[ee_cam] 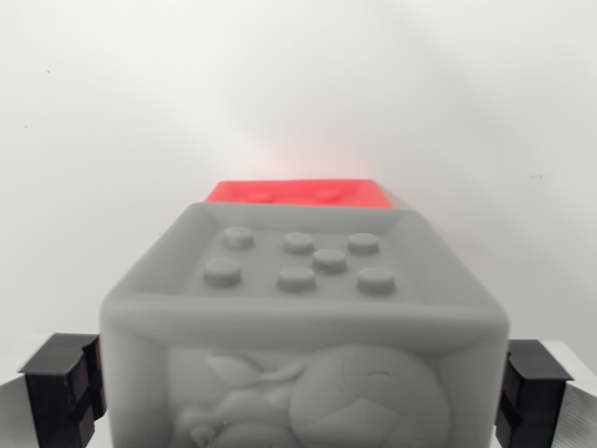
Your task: Destack cube
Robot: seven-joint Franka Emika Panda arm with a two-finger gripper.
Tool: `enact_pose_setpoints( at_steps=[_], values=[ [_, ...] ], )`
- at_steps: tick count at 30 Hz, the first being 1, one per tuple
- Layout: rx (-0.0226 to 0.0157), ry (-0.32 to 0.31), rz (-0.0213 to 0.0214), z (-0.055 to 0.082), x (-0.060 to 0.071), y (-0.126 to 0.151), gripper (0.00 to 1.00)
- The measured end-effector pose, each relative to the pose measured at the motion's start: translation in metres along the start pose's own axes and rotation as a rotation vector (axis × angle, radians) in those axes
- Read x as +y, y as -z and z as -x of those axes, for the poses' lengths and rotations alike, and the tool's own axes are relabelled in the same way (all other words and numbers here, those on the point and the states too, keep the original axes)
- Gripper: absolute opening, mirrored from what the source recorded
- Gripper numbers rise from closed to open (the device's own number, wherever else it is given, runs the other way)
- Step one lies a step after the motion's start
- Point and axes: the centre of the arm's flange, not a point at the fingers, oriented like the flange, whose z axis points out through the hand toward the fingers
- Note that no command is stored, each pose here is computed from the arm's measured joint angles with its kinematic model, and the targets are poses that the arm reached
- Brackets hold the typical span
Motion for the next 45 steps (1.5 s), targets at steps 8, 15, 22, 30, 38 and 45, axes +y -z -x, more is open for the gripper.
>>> enact_pose_setpoints(
  at_steps=[8, 15, 22, 30, 38, 45],
  values=[
    [0.0007, 0.000, 0.0000, 0.000, 0.000, 0.000, 0.00],
    [0.0008, 0.000, 0.0000, 0.000, 0.000, 0.000, 0.00],
    [0.0008, 0.000, 0.0000, 0.000, 0.000, 0.000, 0.00],
    [0.0005, 0.000, 0.0000, 0.000, 0.000, 0.000, 0.00],
    [0.0014, 0.000, -0.0002, 0.000, 0.000, 0.003, 0.00],
    [0.0038, 0.000, -0.0009, -0.001, 0.000, 0.015, 0.00]
  ],
)
